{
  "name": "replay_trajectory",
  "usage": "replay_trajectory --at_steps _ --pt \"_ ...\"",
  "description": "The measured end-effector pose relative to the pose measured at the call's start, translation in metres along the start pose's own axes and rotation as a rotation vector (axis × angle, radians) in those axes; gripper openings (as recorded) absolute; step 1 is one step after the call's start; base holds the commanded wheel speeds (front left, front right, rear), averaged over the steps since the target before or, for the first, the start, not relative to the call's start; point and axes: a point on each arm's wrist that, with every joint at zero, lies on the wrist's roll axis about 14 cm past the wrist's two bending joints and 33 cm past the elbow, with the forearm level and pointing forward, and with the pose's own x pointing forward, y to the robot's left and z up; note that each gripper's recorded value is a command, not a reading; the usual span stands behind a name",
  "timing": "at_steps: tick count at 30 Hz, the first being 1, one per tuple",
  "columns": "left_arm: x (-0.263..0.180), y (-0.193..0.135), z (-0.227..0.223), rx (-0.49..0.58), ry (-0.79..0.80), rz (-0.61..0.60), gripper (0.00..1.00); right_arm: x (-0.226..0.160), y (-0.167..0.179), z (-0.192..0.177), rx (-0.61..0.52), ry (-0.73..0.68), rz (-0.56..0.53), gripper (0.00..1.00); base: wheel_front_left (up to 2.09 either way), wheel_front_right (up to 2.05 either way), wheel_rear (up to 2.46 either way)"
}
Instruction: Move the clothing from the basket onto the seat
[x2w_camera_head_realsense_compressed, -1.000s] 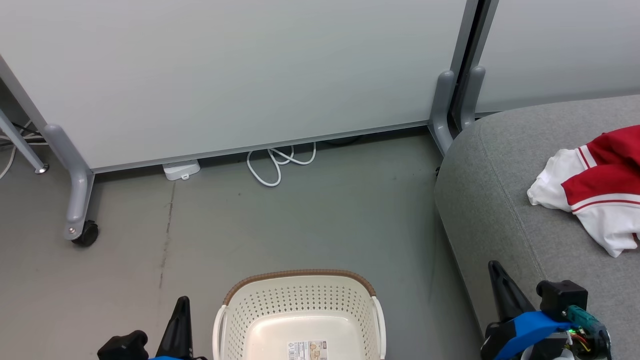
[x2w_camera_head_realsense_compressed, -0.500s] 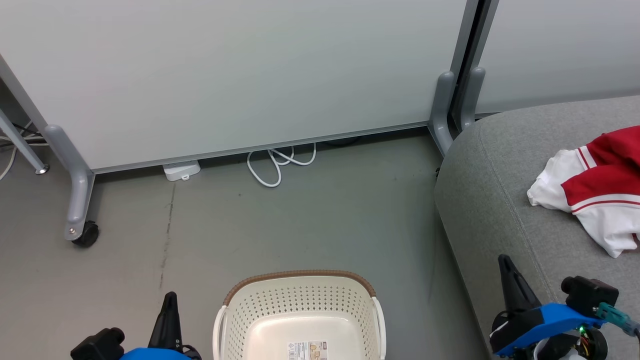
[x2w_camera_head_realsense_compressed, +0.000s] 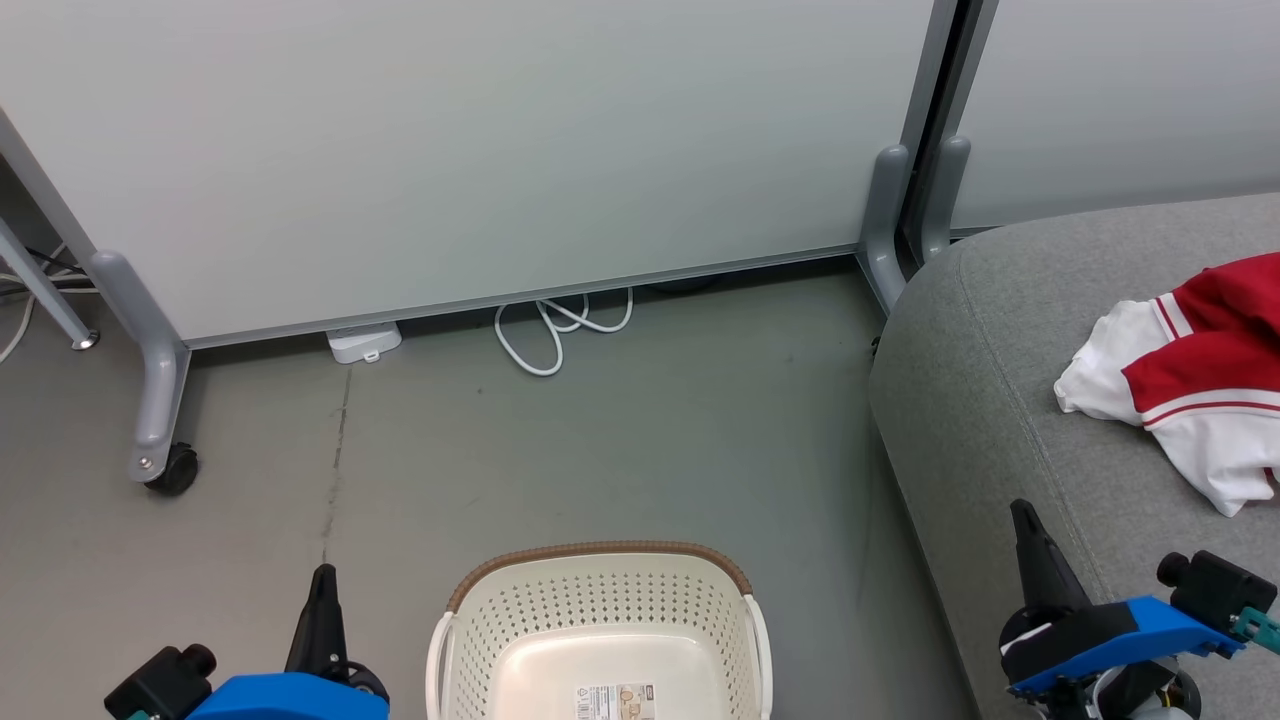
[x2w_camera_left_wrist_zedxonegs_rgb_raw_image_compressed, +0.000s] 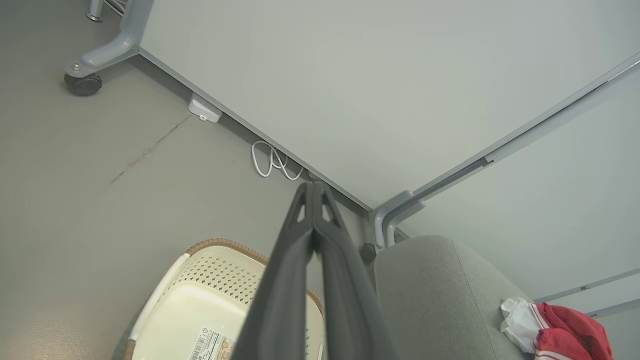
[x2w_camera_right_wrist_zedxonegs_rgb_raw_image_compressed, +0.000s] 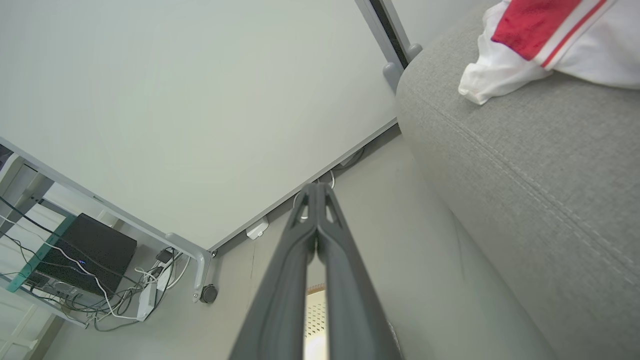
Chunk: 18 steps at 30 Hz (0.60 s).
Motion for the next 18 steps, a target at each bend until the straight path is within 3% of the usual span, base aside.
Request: replay_trajectory --at_steps 18 --pt "0.007 -0.008 0.016 -0.206 -0.028 -0.015 0.00 0.001 0.002 0.010 0.246 -0.021 0.006 0.00 0.00 0.00 0.00"
